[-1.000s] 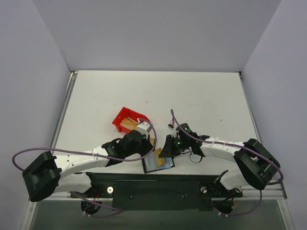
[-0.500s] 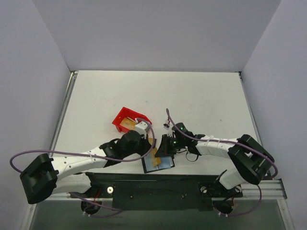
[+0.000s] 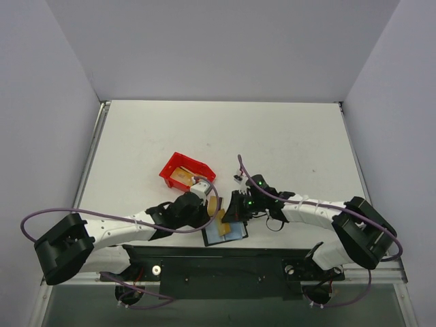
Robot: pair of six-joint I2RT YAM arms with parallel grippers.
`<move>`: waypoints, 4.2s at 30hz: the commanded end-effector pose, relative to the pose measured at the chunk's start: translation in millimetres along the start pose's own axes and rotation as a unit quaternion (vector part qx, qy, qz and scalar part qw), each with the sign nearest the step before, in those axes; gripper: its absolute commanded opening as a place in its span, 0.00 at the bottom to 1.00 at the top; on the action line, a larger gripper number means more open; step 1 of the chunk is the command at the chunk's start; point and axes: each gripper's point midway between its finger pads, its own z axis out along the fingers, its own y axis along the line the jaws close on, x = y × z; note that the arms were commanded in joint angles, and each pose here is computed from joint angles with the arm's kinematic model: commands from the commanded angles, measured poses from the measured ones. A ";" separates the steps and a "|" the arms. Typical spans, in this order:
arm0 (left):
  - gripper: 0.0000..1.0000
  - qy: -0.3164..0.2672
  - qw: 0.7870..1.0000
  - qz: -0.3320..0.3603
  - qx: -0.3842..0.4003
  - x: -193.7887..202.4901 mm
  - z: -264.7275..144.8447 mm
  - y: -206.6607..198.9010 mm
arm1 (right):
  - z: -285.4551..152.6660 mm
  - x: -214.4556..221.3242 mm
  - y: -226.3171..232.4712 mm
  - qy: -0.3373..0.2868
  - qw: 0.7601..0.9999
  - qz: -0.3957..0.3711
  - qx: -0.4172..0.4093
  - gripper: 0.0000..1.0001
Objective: Put the credit cards into the card holder
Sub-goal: Insert the credit card into the card holder.
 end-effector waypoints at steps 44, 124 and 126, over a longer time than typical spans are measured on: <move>0.00 -0.011 0.998 -0.063 -0.016 10.1 -37.2 14.6 | 2.2 14.8 -23.0 0.021 1.000 0.023 -0.005 0.00; 0.07 0.051 0.992 -0.117 0.020 50.1 -13.1 2.0 | 31.4 34.8 -10.5 0.052 0.998 0.015 -0.022 0.00; 0.07 0.051 0.992 -0.116 0.021 50.1 -13.2 2.1 | 32.8 35.1 -9.9 0.052 0.998 0.008 -0.015 0.00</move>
